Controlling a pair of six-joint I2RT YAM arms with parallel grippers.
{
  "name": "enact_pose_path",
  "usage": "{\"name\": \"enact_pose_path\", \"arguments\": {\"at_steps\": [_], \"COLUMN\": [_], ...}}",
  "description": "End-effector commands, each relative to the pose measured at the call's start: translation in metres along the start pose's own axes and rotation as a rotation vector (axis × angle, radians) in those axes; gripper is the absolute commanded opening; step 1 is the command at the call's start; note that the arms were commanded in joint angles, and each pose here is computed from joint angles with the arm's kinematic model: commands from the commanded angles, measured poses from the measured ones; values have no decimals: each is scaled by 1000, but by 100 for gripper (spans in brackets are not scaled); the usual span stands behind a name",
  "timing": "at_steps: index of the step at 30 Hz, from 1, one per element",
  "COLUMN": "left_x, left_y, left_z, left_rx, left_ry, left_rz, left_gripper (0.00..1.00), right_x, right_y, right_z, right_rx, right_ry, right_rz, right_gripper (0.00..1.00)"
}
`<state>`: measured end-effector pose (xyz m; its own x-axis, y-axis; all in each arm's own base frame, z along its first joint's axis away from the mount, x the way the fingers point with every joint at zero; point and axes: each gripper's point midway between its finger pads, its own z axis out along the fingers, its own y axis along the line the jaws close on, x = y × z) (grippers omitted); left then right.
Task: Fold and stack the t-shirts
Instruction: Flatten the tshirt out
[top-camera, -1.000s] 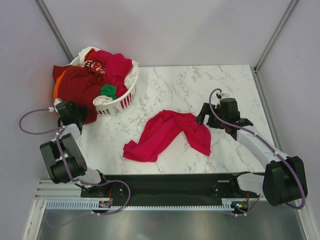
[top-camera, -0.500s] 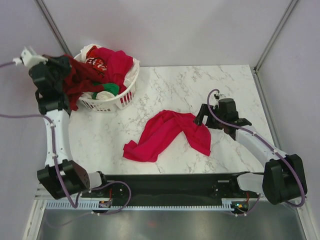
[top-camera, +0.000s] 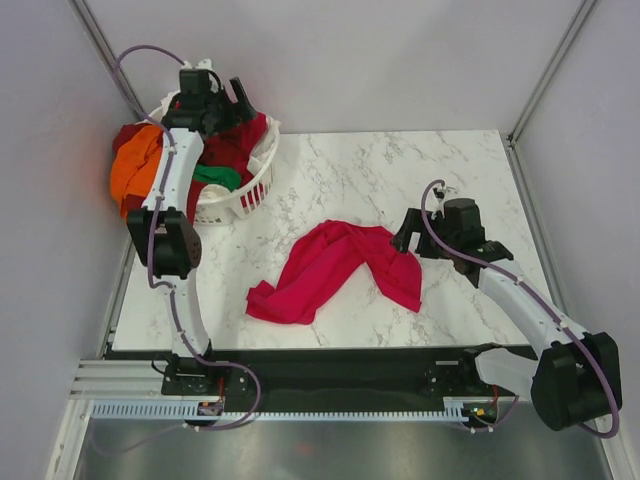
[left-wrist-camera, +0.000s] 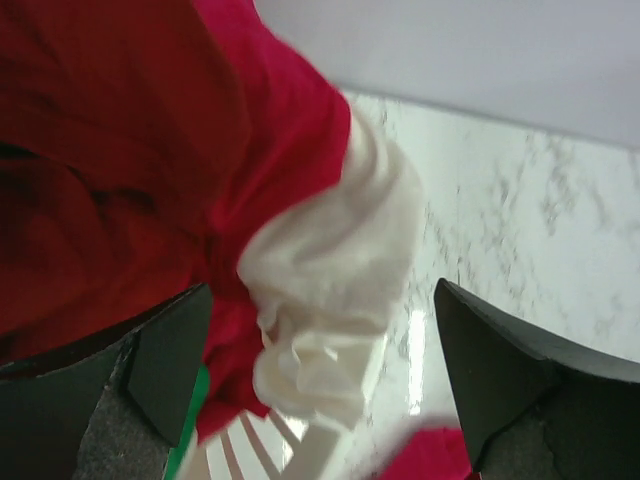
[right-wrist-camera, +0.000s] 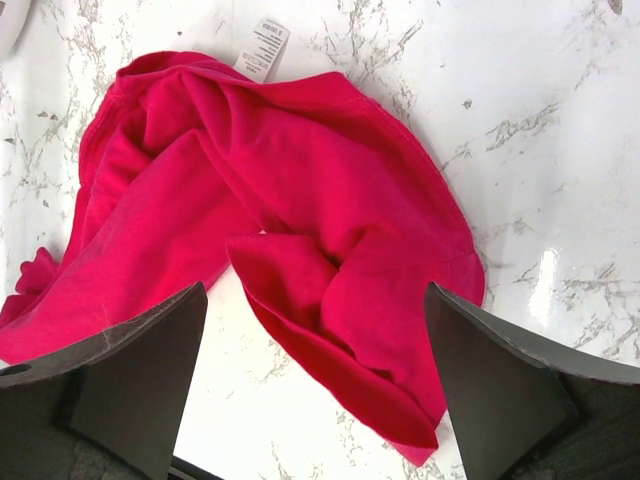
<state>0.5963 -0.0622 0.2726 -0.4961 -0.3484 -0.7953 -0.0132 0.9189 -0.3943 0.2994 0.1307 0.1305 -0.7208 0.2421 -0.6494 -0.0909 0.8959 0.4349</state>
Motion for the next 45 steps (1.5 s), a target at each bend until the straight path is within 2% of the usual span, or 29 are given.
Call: {"name": "enact_pose_path", "arguments": {"at_steps": [1, 5, 8, 10, 12, 15, 18, 22, 23, 25, 26, 27, 28, 35, 36, 37, 39, 41, 44, 45], "left_x": [-42, -27, 16, 57, 97, 143, 168, 176, 167, 181, 180, 159, 163, 84, 74, 69, 54, 44, 23, 9], "left_y": [-51, -90, -127, -140, -136, -131, -115, -80, -80, -51, -41, -30, -16, 49, 63, 65, 69, 60, 18, -19], "left_z": [-102, -130, -133, -122, -98, -68, -45, -16, -12, 7, 14, 18, 26, 44, 43, 44, 46, 47, 34, 11], "left_rx": [-29, -5, 79, 143, 141, 145, 83, -66, -77, -137, -155, -172, -195, -206, -226, -209, -165, -123, 1, 45], "left_ry": [-146, -159, -87, 11, 113, 243, 322, 362, 348, 428, 440, 407, 429, 287, 269, 259, 223, 189, 131, 89], "left_rz": [164, 313, 420, 442, 448, 434, 442, 504, 507, 486, 467, 428, 400, 220, 199, 180, 141, 113, 106, 140], "left_gripper": [100, 100, 99, 94, 85, 81, 82, 85, 86, 87, 87, 87, 87, 88, 91, 98, 100, 100, 100, 100], "right_x": [-9, -11, -14, -13, -12, -14, -18, -21, -20, -16, -15, -13, -12, -14, -13, -12, -12, -13, -16, -15], "right_y": [6, 9, 10, 9, 9, 8, 4, 3, 2, 0, -1, -1, -1, -8, -8, -10, -12, -15, -18, -19], "right_z": [-4, -3, -4, -5, -7, -11, -21, -37, -39, -42, -43, -43, -43, -45, -44, -43, -39, -33, -26, -23], "right_rx": [-10, -14, -17, -14, -13, -1, 37, 53, 59, 60, 63, 64, 63, 106, 110, 116, 127, 138, 178, 194], "right_ry": [-15, -14, -23, -23, -25, -32, -51, -89, -89, -92, -89, -83, -78, -78, -75, -68, -69, -71, -74, -70], "right_rz": [-26, -26, -29, -26, -29, -32, -33, -32, -28, -17, -14, -13, -13, -31, -30, -28, -11, -4, -18, -18], "right_gripper": [98, 98, 98, 98, 98, 98, 98, 98, 98, 98, 98, 98, 98, 98, 98, 98, 98, 98, 98, 98]}}
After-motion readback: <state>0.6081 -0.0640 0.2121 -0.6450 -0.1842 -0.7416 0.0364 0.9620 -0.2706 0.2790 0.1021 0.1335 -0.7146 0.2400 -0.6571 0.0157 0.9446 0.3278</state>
